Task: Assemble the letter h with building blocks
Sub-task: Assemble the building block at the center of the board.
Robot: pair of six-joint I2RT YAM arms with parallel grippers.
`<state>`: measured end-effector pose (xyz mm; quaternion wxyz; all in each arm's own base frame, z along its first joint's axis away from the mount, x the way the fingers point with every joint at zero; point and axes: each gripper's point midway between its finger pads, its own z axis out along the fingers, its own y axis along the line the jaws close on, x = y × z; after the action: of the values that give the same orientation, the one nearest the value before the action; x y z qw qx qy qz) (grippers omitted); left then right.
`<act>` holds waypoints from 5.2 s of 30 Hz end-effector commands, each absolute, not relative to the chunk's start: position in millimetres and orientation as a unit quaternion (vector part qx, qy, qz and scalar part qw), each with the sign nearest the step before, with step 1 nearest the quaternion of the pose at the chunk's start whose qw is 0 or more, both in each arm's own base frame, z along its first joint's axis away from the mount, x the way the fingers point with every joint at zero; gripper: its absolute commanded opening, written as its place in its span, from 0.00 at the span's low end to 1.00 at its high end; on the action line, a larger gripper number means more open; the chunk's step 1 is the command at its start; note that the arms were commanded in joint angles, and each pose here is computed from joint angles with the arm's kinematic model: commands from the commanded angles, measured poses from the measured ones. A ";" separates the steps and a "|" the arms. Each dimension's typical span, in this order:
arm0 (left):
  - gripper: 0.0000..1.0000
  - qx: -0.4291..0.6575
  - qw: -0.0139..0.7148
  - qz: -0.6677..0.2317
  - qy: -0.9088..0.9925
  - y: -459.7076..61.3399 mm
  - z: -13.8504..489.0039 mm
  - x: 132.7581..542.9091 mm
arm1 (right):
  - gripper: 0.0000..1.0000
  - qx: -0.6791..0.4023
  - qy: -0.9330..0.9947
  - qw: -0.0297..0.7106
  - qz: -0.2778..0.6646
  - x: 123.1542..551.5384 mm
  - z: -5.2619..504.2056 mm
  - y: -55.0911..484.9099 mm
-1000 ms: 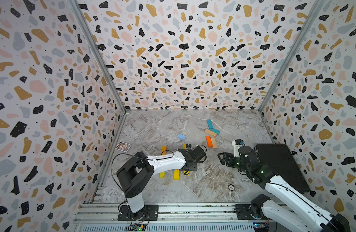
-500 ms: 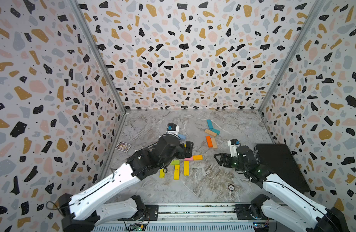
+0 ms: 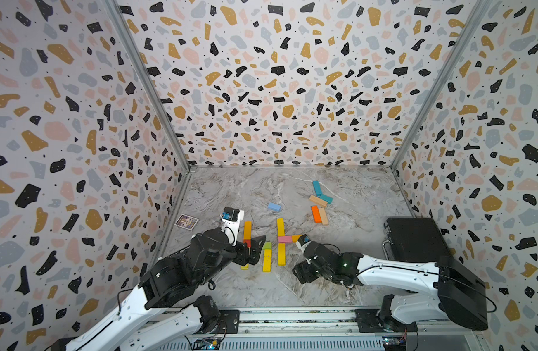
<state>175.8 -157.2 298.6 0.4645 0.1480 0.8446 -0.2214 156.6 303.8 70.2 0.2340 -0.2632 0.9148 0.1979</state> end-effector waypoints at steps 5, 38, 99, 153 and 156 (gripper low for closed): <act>0.99 0.182 0.478 -0.211 0.833 -142.3 293.4 163.2 | 0.81 -0.282 0.914 0.258 0.135 163.8 73.2 323.2; 0.99 0.187 0.491 -0.194 0.829 -132.3 281.5 161.7 | 0.85 -0.299 0.907 0.296 0.006 202.1 55.6 366.7; 0.99 0.179 0.498 -0.183 0.828 -125.8 282.9 163.4 | 0.84 -0.299 0.926 0.219 0.070 165.3 46.9 327.8; 0.99 0.180 0.491 -0.177 0.834 -127.5 277.9 164.9 | 0.83 -0.235 0.935 0.260 0.053 193.2 48.2 303.0; 0.99 0.179 0.494 -0.179 0.832 -127.4 279.3 165.0 | 0.85 -0.260 0.923 0.278 0.060 190.3 61.6 312.8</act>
<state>162.8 -127.4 279.5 0.4891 0.1768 0.8340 -0.1844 192.6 305.3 40.0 0.2587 -0.2386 0.9349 0.0467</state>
